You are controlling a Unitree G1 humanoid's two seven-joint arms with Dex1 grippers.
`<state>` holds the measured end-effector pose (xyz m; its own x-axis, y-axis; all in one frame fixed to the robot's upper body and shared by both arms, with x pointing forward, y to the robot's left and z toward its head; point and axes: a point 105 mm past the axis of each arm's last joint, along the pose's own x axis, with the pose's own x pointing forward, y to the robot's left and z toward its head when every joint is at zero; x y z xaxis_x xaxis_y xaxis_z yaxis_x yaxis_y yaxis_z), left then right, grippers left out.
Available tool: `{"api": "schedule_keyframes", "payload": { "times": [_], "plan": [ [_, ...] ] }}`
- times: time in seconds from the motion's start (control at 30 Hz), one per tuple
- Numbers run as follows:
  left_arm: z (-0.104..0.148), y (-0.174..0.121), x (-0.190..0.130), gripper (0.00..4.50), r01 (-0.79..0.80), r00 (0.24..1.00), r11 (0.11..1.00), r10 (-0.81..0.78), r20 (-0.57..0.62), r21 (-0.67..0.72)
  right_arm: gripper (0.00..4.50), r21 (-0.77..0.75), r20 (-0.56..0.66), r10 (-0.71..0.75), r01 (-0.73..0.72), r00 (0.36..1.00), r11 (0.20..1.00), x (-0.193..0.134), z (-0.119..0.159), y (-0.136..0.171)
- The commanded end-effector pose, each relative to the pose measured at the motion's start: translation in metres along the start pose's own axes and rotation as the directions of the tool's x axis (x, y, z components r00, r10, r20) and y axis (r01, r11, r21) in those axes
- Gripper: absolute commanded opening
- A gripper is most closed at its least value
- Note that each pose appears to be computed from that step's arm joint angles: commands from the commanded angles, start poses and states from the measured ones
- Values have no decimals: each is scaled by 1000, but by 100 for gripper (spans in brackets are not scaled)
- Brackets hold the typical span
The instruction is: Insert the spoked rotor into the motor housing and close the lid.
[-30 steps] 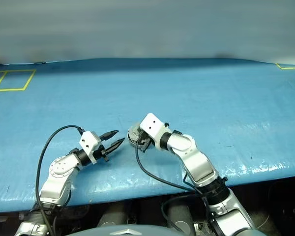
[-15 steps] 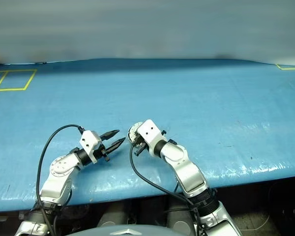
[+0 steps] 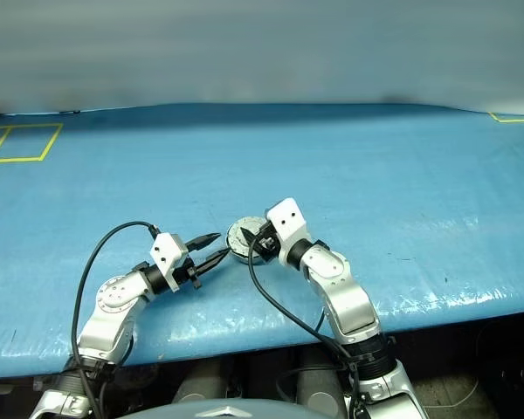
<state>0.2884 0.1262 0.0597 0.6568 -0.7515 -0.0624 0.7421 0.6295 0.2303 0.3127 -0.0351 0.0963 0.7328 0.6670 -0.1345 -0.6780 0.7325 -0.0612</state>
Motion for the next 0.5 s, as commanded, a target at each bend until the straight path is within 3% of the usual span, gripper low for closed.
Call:
{"api": "schedule_keyframes", "payload": {
  "times": [0.03, 0.5],
  "plan": [
    [18, 0, 3, 194, 12, 999, 999, -14, 53, 38, 447, -15, 28, 37, -37, 999, 999, 1, 6, 9],
    [18, 5, -3, 194, -7, 999, 999, 5, 42, 48, 447, -28, -61, 30, -32, 998, 999, 17, -24, 8]
  ]
}}
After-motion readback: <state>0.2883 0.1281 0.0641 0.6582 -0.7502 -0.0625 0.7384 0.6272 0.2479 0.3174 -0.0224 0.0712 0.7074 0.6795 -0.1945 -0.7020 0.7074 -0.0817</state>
